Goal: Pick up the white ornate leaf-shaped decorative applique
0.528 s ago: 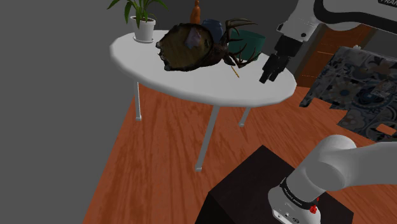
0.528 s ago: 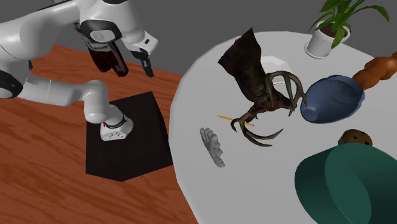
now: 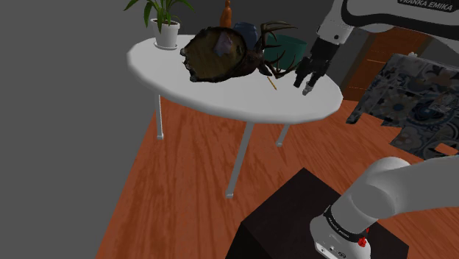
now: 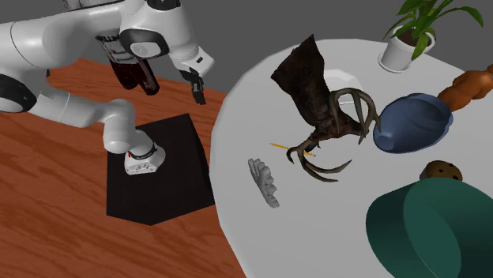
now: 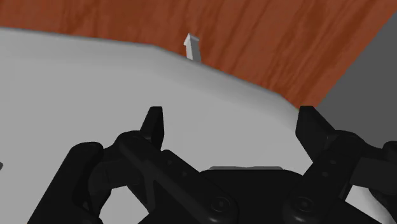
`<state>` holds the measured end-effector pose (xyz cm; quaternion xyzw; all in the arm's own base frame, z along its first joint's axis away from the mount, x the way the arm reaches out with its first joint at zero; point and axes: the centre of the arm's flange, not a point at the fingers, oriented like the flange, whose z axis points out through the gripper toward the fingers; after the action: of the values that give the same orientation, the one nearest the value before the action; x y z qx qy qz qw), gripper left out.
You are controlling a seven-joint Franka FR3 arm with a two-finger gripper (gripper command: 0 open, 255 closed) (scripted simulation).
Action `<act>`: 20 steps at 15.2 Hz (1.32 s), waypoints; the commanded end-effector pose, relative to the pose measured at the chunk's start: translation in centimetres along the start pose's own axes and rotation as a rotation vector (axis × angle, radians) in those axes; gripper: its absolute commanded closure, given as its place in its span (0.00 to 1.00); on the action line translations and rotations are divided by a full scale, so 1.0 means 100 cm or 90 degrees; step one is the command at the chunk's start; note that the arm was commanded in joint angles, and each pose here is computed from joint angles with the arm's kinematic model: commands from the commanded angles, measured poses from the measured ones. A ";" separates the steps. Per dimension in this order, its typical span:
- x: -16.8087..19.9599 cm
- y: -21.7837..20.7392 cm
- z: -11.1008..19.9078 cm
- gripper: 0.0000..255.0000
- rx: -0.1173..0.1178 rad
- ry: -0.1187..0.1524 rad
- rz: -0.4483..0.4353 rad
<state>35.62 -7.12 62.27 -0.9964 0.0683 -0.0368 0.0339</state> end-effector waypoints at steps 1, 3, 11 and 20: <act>0.018 0.015 0.003 0.00 -0.015 0.005 0.034; 0.034 0.031 0.003 0.00 -0.030 0.010 0.066; 0.090 0.105 0.000 0.00 -0.090 0.029 0.198; 0.133 0.198 -0.014 0.00 -0.157 0.050 0.347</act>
<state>45.91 -27.11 63.27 -0.9410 0.3252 -0.0552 -0.0758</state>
